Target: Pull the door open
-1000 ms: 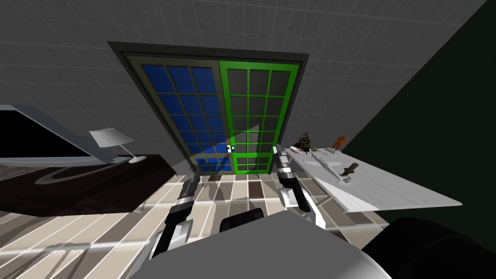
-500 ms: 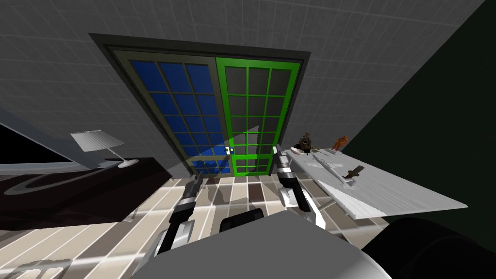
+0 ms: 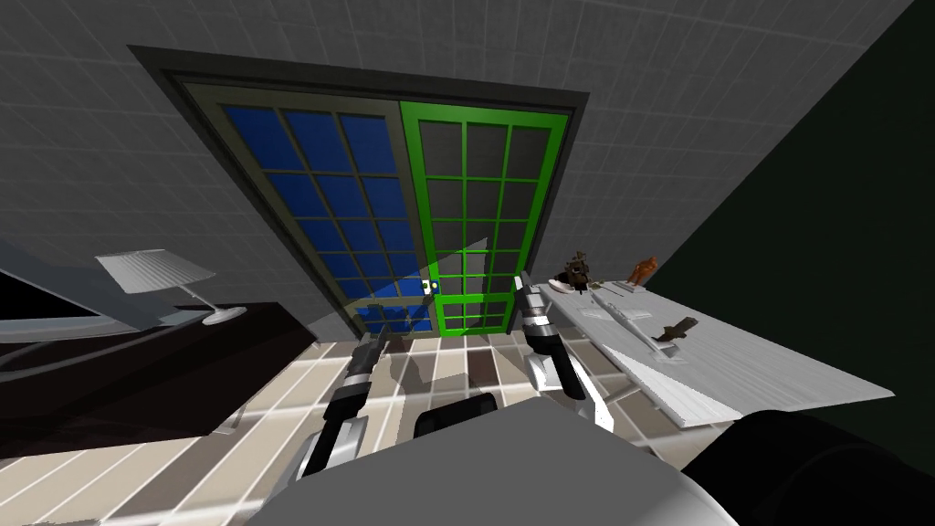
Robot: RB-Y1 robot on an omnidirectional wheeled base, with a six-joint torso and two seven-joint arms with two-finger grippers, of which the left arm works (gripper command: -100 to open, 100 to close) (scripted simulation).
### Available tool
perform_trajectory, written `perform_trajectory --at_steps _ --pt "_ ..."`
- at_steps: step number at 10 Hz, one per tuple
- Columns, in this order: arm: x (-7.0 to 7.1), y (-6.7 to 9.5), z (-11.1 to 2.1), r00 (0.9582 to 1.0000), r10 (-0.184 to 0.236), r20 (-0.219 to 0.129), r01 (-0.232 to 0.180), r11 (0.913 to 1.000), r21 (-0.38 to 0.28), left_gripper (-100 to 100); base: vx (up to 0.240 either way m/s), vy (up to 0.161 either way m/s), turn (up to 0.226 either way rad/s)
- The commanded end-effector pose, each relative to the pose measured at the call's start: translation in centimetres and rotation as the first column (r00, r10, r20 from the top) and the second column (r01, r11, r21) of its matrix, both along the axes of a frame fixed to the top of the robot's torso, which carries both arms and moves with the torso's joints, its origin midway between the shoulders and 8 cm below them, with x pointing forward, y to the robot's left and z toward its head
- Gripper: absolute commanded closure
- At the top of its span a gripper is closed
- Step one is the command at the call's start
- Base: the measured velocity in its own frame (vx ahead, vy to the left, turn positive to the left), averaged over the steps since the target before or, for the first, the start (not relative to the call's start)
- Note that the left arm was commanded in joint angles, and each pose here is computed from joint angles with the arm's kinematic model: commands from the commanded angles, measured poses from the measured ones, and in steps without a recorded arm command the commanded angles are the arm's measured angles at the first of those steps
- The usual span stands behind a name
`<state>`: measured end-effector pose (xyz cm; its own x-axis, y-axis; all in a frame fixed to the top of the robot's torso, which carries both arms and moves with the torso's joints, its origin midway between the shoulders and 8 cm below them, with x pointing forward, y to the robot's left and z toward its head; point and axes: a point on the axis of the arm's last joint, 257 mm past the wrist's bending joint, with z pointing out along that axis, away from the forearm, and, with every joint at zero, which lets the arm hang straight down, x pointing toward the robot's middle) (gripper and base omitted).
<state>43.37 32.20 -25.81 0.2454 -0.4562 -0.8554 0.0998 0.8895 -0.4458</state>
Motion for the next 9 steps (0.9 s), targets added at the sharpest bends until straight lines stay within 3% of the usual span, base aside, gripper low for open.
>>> perform_trajectory --at_steps 1,5,9 --pt "0.1 0.0 -1.3 0.9997 0.007 -0.022 -0.006 0.9993 0.037 -100 0.096 -0.008 -0.038" --pt "0.4 0.1 -4.1 0.9971 0.023 -0.073 -0.014 0.9925 0.121 -100 0.097 -0.003 -0.034" --pt "0.6 0.1 -6.6 0.9924 0.037 -0.117 -0.013 0.9798 0.2 -100 0.106 -0.009 -0.033"
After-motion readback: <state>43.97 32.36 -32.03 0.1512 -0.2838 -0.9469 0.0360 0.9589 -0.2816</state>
